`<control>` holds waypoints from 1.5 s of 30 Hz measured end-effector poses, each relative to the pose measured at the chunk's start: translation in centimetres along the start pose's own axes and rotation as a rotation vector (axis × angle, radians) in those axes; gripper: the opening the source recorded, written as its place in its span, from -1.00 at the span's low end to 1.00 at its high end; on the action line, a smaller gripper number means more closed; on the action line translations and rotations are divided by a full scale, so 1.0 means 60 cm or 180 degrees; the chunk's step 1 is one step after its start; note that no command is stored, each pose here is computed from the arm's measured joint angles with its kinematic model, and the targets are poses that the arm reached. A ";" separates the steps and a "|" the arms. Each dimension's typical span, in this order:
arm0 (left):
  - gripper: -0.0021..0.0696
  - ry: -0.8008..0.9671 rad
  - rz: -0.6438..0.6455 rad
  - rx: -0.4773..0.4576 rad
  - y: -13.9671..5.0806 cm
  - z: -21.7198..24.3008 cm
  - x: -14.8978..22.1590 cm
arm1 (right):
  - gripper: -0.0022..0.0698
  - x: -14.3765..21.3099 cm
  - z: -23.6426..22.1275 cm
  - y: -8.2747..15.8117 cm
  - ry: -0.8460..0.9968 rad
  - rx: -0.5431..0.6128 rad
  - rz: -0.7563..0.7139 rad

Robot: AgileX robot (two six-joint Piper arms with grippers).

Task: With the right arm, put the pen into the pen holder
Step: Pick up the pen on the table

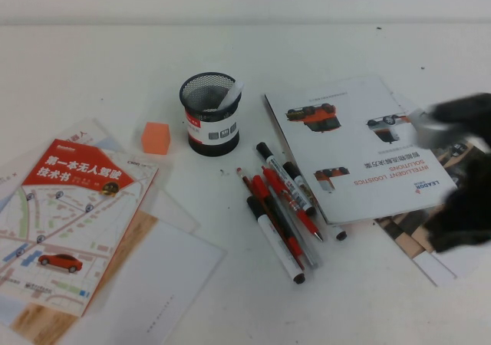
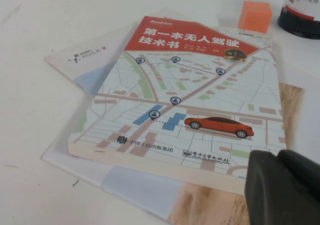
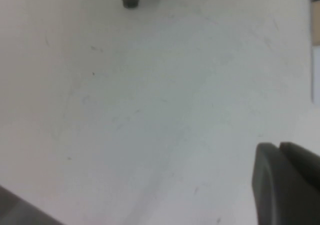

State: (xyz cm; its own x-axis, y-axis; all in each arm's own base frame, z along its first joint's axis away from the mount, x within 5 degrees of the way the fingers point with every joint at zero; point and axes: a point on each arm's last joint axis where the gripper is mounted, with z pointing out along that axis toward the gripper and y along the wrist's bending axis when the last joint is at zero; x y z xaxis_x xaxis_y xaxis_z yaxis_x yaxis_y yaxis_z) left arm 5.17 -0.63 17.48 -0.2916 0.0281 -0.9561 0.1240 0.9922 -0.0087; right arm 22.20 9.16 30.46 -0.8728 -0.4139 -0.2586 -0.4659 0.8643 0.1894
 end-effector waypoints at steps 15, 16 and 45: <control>-0.94 0.0000 0.0000 0.0000 0.000 0.000 0.000 | -0.36 -0.235 0.191 0.141 0.0439 0.0057 -0.0645; -0.94 0.0000 0.0000 0.0000 0.000 0.000 0.000 | -0.27 -0.244 0.202 0.152 0.0433 0.0083 -0.0667; -0.94 0.0000 0.0000 0.0000 0.000 0.000 0.000 | -0.10 -0.272 0.305 0.163 0.0629 0.0401 -0.0549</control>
State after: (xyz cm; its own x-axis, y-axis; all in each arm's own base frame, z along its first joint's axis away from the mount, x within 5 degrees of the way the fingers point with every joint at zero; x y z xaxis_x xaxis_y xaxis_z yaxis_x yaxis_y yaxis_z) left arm 5.17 -0.63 17.48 -0.2916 0.0281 -0.9561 0.1240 0.9922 -0.0087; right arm 34.56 29.60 19.17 -0.7993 -0.5949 -0.0849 -0.5991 0.7998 0.0363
